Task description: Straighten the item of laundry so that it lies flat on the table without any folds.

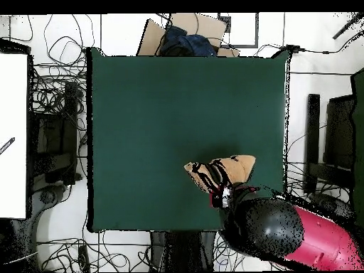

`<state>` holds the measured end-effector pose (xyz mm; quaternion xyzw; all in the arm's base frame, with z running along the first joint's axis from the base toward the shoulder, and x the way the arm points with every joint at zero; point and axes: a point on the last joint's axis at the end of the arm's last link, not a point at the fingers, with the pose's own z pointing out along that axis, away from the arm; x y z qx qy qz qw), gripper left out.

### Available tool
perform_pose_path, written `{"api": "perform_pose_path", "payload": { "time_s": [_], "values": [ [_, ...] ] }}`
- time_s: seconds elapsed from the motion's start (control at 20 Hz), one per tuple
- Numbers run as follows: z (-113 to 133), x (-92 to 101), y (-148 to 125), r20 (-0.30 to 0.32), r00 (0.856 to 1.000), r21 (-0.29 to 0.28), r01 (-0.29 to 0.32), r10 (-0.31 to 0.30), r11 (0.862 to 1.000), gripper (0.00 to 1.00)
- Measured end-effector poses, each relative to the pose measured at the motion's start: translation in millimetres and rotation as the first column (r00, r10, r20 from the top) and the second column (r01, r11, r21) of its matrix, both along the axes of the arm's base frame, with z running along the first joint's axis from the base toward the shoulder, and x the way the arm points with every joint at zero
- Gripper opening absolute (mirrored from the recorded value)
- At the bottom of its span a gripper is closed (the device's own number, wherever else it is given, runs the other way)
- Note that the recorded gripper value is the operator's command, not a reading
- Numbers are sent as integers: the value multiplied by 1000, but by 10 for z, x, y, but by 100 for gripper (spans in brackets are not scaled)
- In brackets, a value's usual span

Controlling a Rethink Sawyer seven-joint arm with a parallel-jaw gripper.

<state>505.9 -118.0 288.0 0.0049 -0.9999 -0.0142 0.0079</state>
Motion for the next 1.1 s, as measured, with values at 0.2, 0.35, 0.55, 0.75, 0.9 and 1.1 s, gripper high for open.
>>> {"api": "perform_pose_path", "payload": {
  "time_s": [0.2, 0.35, 0.55, 0.75, 0.9, 1.1],
  "values": [
    [-332, 30, 44, 42, 999, 15, -9, 8, 1000, 0],
    [-481, 28, 94, 59, 998, 21, -21, 20, 1000, 0],
    [-628, -12, 150, 59, 998, 36, -28, 26, 999, 0],
    [-668, -35, 177, 49, 998, 46, -31, 29, 998, 0],
    [-670, -34, 190, 49, 998, 47, -34, 32, 998, 0],
    [-673, -33, 216, 48, 998, 50, -40, 38, 998, 0]
  ]
}}
